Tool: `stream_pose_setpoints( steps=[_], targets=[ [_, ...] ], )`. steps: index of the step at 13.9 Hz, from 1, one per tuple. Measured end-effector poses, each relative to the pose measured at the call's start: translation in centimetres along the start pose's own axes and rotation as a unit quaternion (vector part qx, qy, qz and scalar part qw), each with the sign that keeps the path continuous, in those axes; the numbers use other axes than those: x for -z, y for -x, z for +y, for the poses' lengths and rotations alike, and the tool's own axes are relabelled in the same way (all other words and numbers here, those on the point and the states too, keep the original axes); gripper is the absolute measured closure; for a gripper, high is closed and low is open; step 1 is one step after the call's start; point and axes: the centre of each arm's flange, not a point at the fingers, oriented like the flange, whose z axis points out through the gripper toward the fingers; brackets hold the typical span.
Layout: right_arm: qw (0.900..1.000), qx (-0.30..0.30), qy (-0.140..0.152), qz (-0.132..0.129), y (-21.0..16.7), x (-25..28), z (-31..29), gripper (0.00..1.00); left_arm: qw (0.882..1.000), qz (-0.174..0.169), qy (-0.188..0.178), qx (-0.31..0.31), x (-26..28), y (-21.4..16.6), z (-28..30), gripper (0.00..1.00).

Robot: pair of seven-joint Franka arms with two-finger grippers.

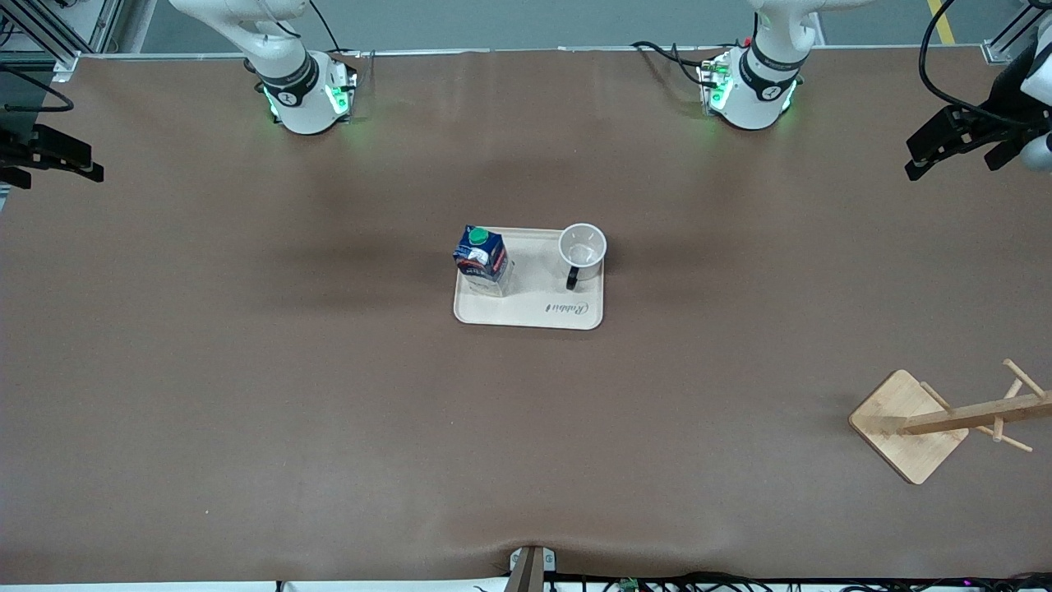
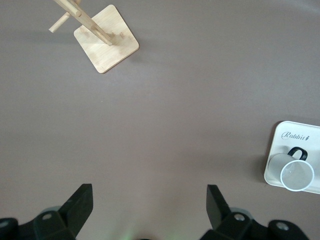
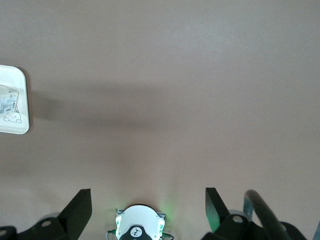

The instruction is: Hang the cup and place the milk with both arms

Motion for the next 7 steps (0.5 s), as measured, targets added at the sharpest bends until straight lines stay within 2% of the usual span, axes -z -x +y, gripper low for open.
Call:
stream_pose_setpoints(
  steps=[7],
  targets=[
    [1.000,-0.002,-0.001,-0.005,-0.07,-0.25,0.09,0.00,1.000,-0.001,0.001,0.000,-0.16,-0.45,-0.03,0.00]
  ],
)
